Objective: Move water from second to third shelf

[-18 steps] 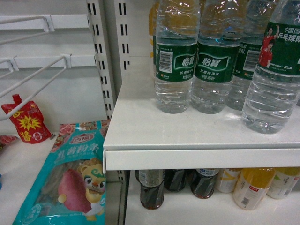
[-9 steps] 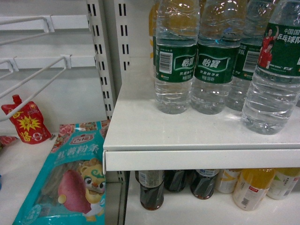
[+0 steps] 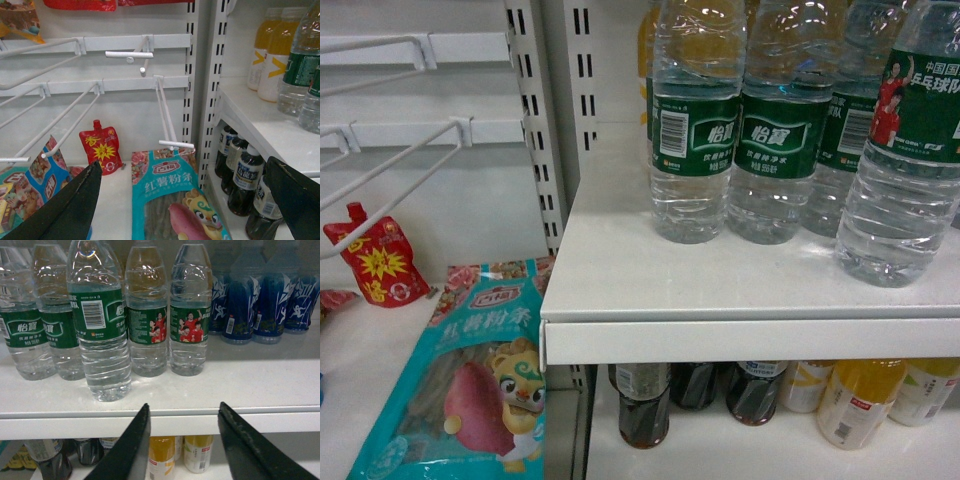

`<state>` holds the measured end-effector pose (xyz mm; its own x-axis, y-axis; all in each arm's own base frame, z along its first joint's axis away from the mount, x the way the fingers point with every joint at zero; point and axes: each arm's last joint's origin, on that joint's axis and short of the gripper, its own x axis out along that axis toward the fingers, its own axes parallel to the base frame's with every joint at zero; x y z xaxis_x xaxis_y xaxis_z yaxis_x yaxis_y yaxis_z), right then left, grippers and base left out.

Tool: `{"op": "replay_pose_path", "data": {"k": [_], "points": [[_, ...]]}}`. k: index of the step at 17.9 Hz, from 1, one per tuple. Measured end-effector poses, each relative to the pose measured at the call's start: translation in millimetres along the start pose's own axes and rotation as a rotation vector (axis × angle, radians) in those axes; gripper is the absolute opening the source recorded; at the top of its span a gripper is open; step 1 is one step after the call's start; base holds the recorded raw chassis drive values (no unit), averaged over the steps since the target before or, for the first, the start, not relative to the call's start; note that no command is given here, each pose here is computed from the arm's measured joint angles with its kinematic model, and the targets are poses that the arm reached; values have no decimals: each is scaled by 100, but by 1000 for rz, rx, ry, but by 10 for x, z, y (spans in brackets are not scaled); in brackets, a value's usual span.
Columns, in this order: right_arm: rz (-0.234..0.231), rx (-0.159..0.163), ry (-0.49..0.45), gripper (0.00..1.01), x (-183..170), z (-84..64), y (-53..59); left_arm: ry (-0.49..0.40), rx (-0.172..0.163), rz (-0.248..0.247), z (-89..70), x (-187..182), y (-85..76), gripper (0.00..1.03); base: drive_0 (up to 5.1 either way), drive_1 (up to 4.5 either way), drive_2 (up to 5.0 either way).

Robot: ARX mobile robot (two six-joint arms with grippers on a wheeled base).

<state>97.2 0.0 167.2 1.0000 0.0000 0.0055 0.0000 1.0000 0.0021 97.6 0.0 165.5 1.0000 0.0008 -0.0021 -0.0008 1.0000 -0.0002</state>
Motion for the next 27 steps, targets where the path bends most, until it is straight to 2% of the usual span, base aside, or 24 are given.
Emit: {"op": "replay_pose_path", "data": {"k": [2, 4, 6, 7, 27], "points": [[0, 0, 0, 68, 0, 0, 0, 0, 0, 0, 0, 0, 0, 98, 0, 0, 0], [0, 0, 0, 87, 0, 0, 0, 0, 0, 0, 0, 0, 0, 98, 0, 0, 0], [0, 0, 0, 100, 0, 0, 0, 0, 0, 0, 0, 0, 0, 98, 0, 0, 0], [0, 0, 0, 98, 0, 0, 0, 0, 0, 0, 0, 0, 0, 98, 0, 0, 0], [0, 0, -1, 98, 0, 1, 0, -1, 0, 0, 1, 0, 0, 98, 0, 0, 0]]}}
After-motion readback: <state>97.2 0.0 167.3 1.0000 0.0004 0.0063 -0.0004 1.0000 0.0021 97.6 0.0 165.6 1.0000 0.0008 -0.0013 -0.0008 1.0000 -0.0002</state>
